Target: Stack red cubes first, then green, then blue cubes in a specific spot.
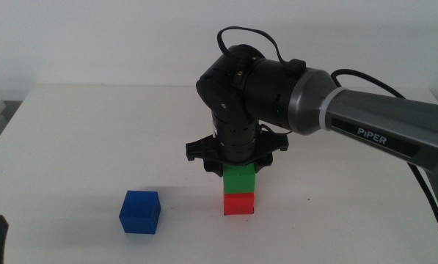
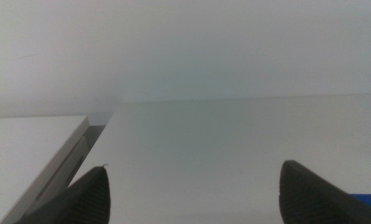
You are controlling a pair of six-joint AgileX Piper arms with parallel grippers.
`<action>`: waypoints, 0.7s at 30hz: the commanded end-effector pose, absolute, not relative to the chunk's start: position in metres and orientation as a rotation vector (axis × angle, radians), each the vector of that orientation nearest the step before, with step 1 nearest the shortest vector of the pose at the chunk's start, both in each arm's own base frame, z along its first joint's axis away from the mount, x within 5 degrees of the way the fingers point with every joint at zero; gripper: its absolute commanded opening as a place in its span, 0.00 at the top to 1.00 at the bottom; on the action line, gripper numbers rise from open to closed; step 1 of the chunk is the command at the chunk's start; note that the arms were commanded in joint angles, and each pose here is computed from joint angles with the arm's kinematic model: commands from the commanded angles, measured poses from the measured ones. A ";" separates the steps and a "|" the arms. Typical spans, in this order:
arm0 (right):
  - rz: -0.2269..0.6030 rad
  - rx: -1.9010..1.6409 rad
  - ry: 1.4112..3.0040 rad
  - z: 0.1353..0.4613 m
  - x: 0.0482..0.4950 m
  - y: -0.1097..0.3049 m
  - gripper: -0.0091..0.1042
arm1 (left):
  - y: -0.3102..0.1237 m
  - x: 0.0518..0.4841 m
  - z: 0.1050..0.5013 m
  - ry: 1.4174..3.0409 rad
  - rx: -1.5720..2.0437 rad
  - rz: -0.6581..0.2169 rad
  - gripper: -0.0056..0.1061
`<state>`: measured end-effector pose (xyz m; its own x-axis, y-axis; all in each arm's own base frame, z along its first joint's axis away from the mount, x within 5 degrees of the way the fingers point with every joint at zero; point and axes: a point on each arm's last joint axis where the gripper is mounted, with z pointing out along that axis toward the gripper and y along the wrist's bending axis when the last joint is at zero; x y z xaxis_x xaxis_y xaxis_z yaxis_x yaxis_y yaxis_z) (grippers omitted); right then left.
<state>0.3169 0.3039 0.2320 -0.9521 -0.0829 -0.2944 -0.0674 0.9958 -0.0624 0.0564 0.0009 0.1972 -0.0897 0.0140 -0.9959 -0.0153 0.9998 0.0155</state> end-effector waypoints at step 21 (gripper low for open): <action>-0.067 -0.041 2.839 0.229 0.320 0.303 0.83 | 0.001 0.056 0.199 1.645 -0.002 0.018 0.13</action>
